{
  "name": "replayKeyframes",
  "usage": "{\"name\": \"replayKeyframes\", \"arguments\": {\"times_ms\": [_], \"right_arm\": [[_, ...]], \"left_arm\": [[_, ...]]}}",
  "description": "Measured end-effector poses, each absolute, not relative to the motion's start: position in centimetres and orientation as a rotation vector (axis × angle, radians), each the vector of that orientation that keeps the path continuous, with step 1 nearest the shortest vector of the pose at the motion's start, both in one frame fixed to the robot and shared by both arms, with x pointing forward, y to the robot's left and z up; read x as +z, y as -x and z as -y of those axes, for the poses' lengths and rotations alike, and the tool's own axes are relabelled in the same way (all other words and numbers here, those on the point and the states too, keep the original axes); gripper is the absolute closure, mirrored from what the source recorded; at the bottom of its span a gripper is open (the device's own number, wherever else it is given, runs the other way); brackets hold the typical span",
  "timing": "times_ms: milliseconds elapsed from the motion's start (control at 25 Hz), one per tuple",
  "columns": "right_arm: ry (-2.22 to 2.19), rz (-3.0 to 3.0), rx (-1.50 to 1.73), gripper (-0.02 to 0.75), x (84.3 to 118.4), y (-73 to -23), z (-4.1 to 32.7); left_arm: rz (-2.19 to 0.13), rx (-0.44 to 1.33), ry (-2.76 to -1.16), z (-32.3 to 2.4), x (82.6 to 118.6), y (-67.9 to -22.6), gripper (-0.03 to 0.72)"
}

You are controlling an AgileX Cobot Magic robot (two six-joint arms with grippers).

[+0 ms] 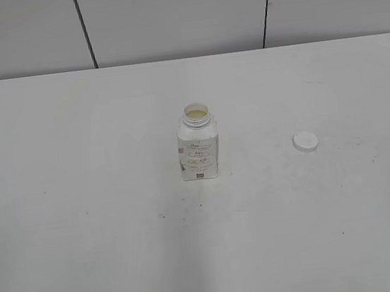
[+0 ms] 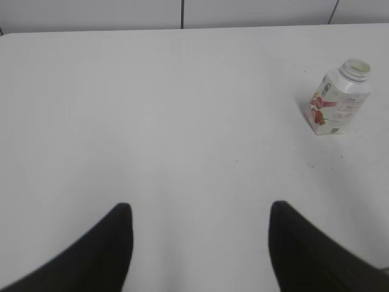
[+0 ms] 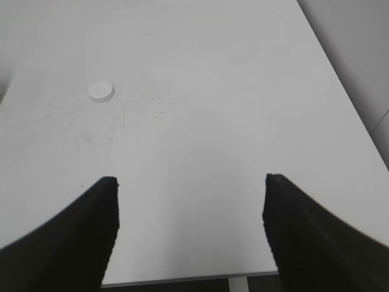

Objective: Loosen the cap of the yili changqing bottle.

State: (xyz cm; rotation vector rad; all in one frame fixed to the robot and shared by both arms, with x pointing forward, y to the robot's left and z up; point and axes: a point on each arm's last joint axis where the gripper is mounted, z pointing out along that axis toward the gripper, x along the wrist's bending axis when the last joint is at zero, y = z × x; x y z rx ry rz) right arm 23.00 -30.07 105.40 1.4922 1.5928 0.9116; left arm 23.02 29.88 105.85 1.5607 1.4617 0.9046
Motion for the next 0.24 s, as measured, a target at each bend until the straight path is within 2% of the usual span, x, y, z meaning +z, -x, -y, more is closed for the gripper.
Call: {"name": "replayKeyframes", "arguments": {"times_ms": [240], "right_arm": [[-1.492,-1.593,0.912,0.155,105.4,-23.0,30.07]], "left_arm": [[-1.462,0.905,-1.561,-29.88,105.85,-23.02,0.249]]}}
